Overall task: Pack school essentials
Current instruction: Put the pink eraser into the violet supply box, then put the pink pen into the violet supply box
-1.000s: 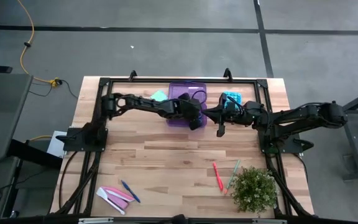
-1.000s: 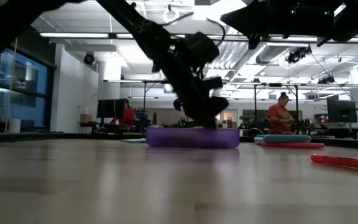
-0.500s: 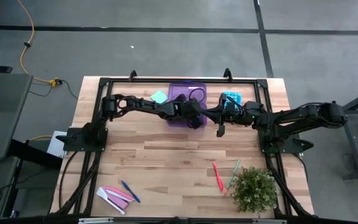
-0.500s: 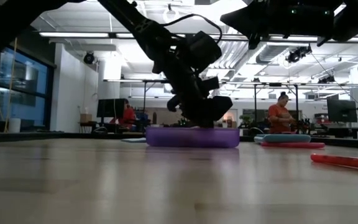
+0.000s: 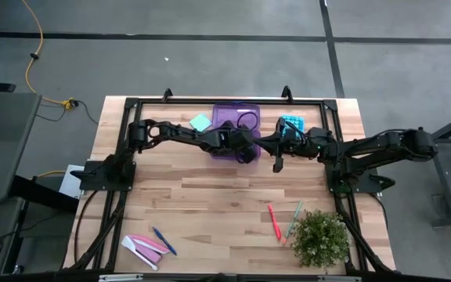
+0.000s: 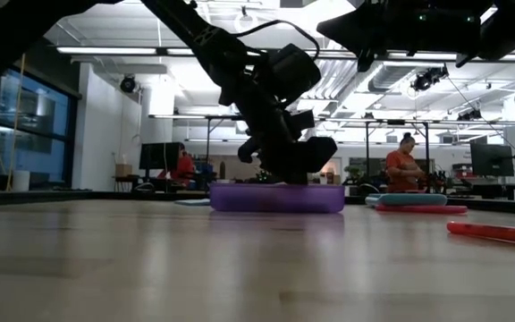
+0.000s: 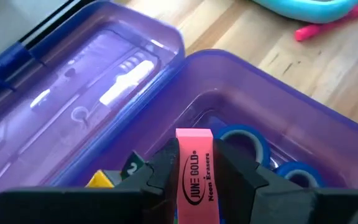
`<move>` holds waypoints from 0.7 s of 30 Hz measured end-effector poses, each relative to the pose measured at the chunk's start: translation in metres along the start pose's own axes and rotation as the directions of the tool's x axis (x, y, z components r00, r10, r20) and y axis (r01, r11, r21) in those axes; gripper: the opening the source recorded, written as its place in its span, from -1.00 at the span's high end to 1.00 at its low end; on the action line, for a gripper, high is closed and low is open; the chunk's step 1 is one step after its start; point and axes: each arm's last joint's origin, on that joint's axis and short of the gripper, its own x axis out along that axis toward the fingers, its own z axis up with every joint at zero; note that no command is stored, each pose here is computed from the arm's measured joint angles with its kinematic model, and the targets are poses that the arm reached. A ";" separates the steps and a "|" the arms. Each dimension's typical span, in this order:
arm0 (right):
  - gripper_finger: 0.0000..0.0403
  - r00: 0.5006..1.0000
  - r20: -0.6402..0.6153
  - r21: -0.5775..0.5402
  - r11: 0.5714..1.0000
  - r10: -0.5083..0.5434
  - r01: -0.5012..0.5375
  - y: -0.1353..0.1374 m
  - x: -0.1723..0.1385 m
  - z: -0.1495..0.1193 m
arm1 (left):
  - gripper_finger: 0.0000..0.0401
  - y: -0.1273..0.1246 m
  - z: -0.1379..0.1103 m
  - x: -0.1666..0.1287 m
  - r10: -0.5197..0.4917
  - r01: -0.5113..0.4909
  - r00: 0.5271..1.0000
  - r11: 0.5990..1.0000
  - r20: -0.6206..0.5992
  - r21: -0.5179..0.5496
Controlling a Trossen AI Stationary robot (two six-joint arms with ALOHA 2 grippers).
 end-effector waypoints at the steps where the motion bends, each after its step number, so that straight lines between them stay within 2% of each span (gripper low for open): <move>1: 1.00 1.000 0.000 0.000 1.000 0.000 0.000 0.000 0.000 0.000 | 0.61 0.000 0.001 0.000 -0.004 0.004 1.000 1.000 0.004 0.007; 9: 1.00 1.000 -0.001 0.000 1.000 0.000 0.000 0.000 0.000 0.000 | 0.43 -0.002 0.004 0.000 -0.015 0.015 0.999 1.000 0.044 0.009; 17: 1.00 1.000 -0.016 0.000 1.000 0.000 0.000 0.000 0.000 -0.002 | 0.25 -0.005 0.002 -0.002 -0.015 0.014 0.999 0.999 0.029 0.052; 21: 1.00 1.000 -0.016 0.000 1.000 0.000 0.000 0.000 0.000 -0.002 | 0.22 -0.011 0.004 -0.016 -0.060 0.058 0.998 0.994 0.022 0.097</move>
